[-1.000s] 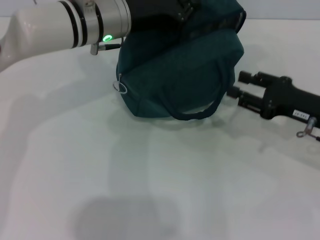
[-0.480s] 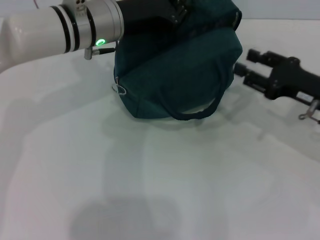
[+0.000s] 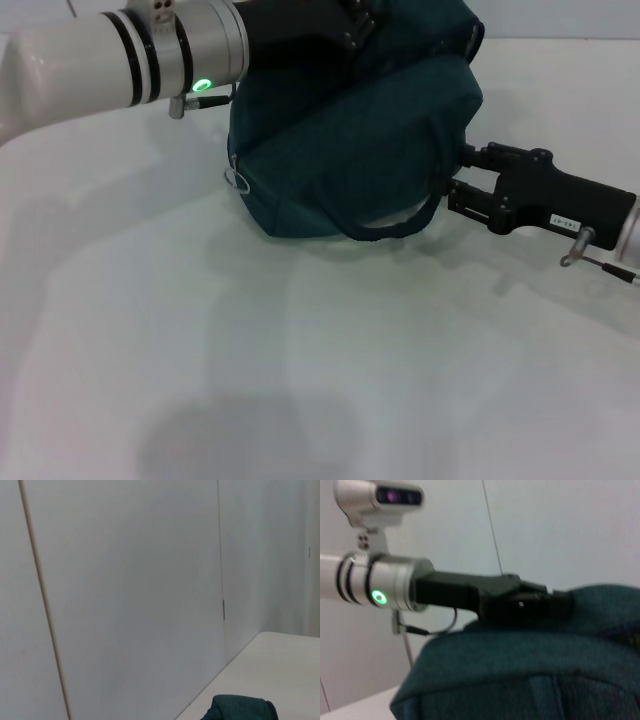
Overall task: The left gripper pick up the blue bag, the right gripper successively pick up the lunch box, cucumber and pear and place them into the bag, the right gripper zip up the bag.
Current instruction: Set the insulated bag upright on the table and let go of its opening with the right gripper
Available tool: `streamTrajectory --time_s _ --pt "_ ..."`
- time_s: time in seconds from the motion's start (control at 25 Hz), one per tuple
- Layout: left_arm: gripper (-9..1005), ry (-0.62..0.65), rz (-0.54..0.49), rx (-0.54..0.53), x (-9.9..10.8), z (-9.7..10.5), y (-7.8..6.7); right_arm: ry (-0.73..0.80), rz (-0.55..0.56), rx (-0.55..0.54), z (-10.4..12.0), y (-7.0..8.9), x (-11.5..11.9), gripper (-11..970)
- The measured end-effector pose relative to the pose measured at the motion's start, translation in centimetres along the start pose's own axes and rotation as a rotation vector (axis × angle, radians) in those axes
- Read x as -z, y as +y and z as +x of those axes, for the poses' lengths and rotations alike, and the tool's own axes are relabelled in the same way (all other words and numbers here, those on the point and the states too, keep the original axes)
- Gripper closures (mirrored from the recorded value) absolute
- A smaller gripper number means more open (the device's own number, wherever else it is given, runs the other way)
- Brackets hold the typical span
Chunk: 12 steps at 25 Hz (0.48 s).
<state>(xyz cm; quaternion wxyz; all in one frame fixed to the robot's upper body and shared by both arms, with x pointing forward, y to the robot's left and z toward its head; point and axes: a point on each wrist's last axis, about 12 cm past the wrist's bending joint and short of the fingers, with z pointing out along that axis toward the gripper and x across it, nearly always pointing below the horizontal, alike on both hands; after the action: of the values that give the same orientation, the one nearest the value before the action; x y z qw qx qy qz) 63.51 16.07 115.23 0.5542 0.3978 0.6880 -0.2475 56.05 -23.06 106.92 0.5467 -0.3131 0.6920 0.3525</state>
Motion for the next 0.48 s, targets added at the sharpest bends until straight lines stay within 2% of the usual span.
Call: streamTrajectory --time_s 0.32,0.48 --pt "949 0.001 0.007 -0.036 -0.1 -0.1 -0.2 0.036 0.007 -0.004 0.0 -0.3 -1.3 484" --pt "949 0.003 0.006 -0.040 -0.1 0.1 -0.2 0.021 0.014 0.008 0.0 -0.3 -1.2 656"
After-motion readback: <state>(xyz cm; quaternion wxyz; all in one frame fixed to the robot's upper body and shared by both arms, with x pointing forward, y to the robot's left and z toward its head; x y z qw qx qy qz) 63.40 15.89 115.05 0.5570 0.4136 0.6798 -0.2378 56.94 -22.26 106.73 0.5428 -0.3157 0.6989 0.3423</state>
